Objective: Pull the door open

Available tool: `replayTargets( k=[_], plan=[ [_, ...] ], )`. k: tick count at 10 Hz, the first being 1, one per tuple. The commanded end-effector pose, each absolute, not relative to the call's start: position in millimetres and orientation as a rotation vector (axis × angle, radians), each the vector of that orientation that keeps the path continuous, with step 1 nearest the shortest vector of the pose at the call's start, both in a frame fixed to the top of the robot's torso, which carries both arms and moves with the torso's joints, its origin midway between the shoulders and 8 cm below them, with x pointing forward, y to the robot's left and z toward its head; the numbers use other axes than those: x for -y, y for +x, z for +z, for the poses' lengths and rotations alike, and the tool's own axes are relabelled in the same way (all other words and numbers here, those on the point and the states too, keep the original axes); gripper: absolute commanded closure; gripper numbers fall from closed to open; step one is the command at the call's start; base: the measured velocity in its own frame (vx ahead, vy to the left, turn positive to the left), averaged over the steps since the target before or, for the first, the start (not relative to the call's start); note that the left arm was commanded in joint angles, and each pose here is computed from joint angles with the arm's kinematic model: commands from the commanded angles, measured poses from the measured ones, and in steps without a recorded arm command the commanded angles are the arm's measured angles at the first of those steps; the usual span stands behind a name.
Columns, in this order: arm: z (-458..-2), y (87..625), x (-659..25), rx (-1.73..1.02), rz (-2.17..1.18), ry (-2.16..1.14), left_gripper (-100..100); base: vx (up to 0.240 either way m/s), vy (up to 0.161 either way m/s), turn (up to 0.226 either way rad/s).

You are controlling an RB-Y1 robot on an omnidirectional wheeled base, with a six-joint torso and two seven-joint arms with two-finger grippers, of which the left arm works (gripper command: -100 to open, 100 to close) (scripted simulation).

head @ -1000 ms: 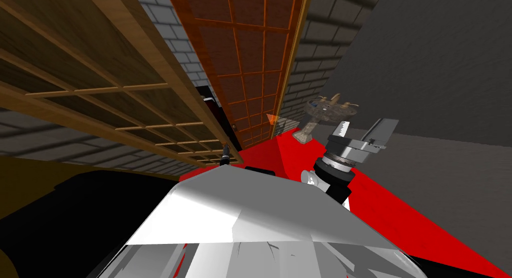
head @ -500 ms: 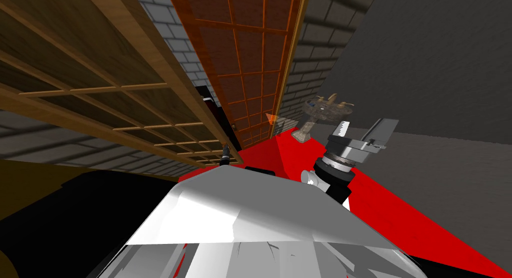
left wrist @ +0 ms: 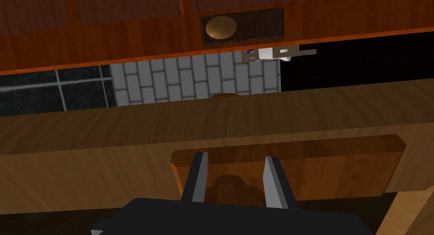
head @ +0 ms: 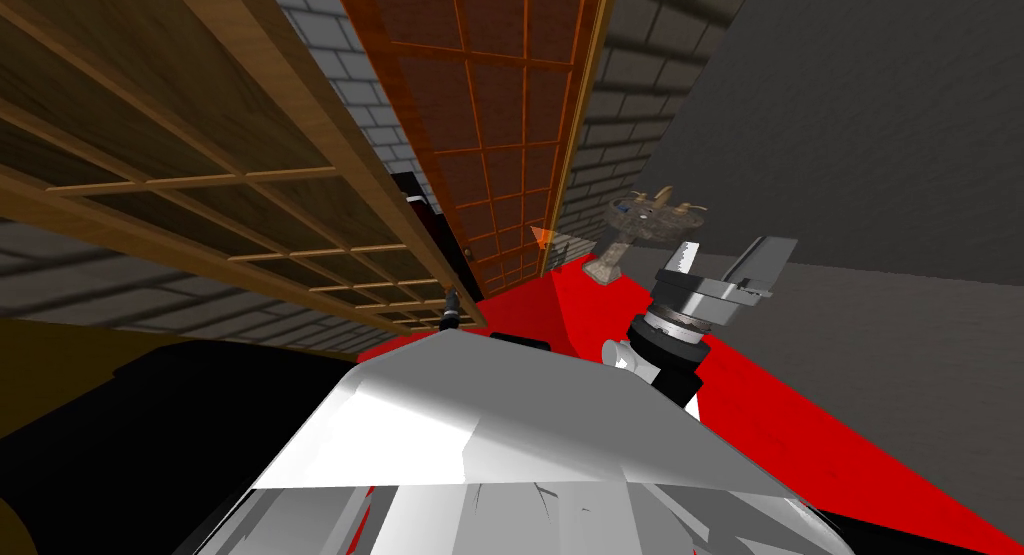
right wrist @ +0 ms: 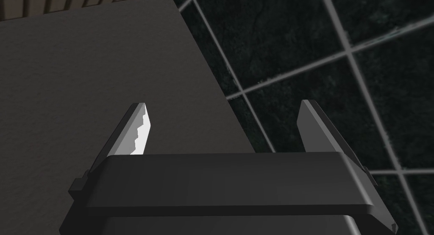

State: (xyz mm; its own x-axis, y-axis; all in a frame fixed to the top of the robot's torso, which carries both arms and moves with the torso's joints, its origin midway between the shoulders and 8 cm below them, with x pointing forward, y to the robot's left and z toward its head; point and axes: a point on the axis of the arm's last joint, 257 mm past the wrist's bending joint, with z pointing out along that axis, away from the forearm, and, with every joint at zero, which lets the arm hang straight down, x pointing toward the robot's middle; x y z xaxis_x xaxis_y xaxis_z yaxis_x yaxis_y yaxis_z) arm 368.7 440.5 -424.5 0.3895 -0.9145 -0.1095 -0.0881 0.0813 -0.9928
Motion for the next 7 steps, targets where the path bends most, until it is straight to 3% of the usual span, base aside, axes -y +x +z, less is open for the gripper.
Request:
replayTargets(
  k=[1, 7],
  plan=[
    [-423, 355, -463, -0.970, -0.779, -1.373, 100, -0.032, 0.019, -0.021],
    [-422, 357, -463, -0.944, -0.815, -1.396, 100, -0.009, 0.002, -0.009]
  ],
)
